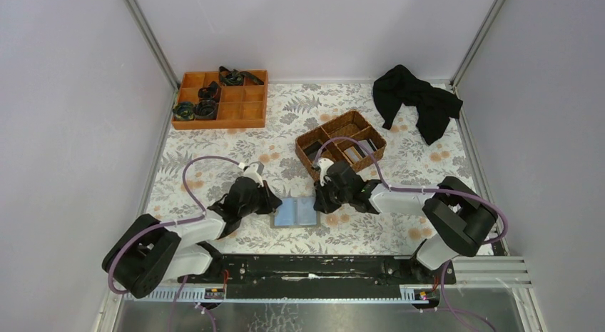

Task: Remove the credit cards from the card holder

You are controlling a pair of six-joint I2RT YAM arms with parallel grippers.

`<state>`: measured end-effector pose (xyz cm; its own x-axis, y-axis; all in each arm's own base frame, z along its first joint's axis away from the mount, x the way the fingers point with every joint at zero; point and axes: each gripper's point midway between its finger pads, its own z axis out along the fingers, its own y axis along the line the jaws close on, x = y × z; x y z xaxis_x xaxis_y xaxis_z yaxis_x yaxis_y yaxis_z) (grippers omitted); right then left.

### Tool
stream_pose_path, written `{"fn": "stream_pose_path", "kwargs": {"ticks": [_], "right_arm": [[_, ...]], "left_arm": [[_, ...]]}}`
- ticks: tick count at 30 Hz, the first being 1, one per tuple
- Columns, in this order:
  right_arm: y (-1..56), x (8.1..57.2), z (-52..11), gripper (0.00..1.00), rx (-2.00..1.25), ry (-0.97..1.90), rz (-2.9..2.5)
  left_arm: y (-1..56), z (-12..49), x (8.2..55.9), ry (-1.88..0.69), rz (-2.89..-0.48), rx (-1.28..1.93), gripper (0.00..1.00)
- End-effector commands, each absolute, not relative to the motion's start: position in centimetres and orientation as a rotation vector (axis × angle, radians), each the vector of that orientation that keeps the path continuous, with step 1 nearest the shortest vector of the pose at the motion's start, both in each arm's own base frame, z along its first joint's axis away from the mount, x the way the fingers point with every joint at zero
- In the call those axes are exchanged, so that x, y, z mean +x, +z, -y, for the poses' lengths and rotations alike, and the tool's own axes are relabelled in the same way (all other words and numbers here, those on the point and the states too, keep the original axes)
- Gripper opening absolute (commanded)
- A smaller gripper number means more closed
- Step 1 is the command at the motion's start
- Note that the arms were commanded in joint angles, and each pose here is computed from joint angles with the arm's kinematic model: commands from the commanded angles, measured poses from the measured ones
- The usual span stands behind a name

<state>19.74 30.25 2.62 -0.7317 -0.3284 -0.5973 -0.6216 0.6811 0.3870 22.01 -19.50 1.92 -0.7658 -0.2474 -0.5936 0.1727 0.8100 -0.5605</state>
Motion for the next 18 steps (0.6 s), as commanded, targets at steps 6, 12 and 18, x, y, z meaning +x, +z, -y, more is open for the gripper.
{"fn": "stream_pose_path", "kwargs": {"ticks": [6,12,18], "right_arm": [[2.7,20.2,-32.0,0.11,-0.735,0.872,-2.370],[3.0,19.7,-33.3,0.11,-0.754,0.969,-2.351],[3.6,19.5,-34.5,0.11,-0.761,1.051,-2.324]], "left_arm": [[0.8,19.4,21.8,-0.782,-2.331,-0.034,0.00],[0.6,19.7,21.7,-0.798,-2.341,-0.026,0.00],[0.5,19.9,21.7,-0.804,-2.348,-0.022,0.00]]}}
